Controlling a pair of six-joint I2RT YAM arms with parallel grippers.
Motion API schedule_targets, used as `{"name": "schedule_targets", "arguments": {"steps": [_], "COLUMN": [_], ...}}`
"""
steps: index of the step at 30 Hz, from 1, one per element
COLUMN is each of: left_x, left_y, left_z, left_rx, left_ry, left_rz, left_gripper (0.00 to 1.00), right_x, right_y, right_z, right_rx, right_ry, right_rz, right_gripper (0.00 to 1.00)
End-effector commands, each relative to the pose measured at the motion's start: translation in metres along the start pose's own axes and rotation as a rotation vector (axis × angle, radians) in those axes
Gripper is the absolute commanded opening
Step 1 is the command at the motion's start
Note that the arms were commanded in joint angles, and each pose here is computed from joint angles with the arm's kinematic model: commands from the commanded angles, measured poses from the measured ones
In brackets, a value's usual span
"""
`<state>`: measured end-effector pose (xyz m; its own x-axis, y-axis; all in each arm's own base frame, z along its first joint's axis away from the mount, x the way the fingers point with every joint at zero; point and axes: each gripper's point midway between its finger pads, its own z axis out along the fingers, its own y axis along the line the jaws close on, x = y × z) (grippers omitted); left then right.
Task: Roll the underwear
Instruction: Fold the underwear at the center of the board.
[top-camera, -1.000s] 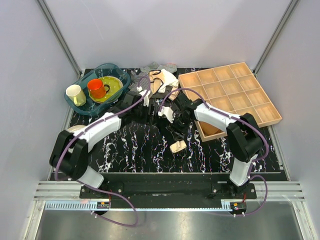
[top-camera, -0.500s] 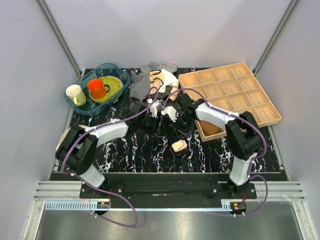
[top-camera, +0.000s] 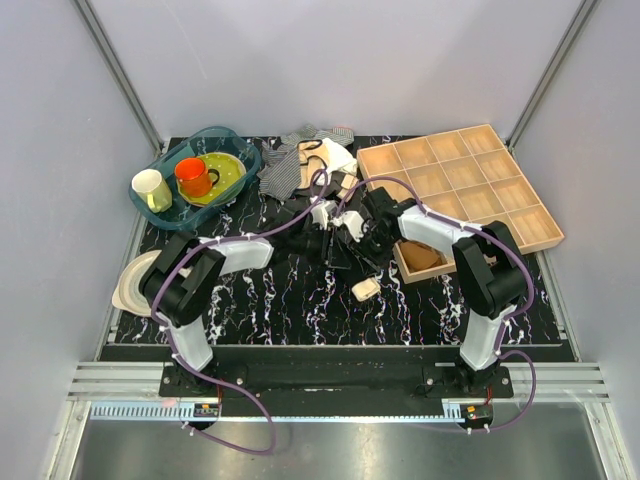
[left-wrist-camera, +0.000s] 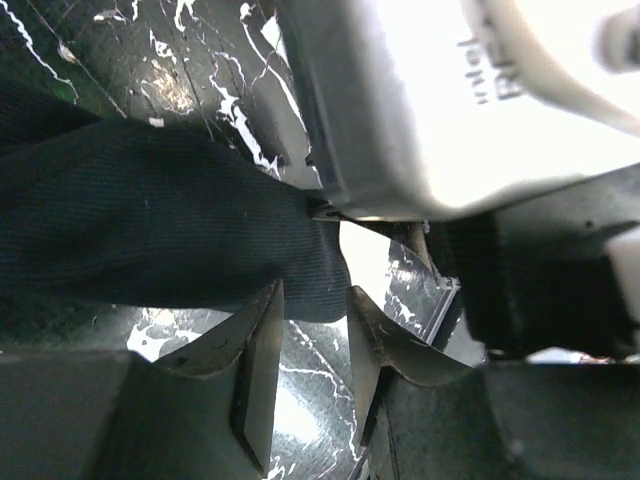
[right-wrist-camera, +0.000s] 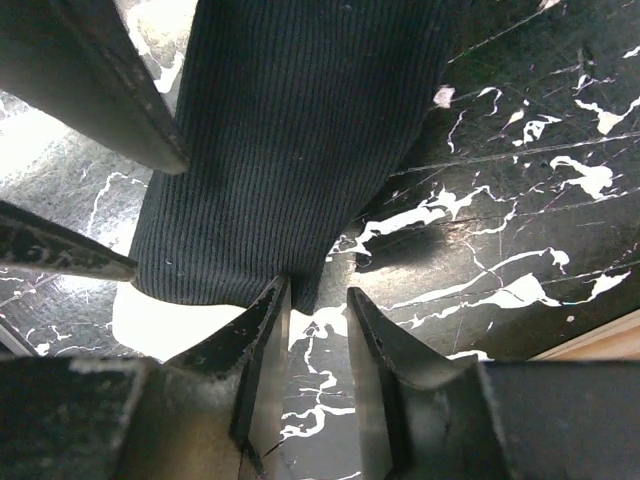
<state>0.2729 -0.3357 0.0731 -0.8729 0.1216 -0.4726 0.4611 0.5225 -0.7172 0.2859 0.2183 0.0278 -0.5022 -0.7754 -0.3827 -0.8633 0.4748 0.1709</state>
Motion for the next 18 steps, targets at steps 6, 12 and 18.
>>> {"name": "schedule_targets", "arguments": {"steps": [6,12,18], "left_x": [-0.030,-0.048,-0.056], "left_y": [0.001,-0.004,-0.005], "left_z": [-0.003,-0.020,-0.014], "left_rx": [0.067,0.104,0.138], "left_ry": [-0.218,-0.337,-0.346], "left_rz": [-0.103,-0.139,-0.173], "left_gripper": [0.33,0.34,0.34], "right_x": [-0.023,-0.022,-0.020], "right_y": [0.026,0.029,0.018], "right_z": [-0.008,-0.003,-0.003], "right_rx": [-0.141,-0.178,-0.146], "right_ry": [-0.121,-0.118,-0.111], "right_rz": [-0.065,-0.035,0.009], "right_gripper": [0.34,0.34,0.34]}}
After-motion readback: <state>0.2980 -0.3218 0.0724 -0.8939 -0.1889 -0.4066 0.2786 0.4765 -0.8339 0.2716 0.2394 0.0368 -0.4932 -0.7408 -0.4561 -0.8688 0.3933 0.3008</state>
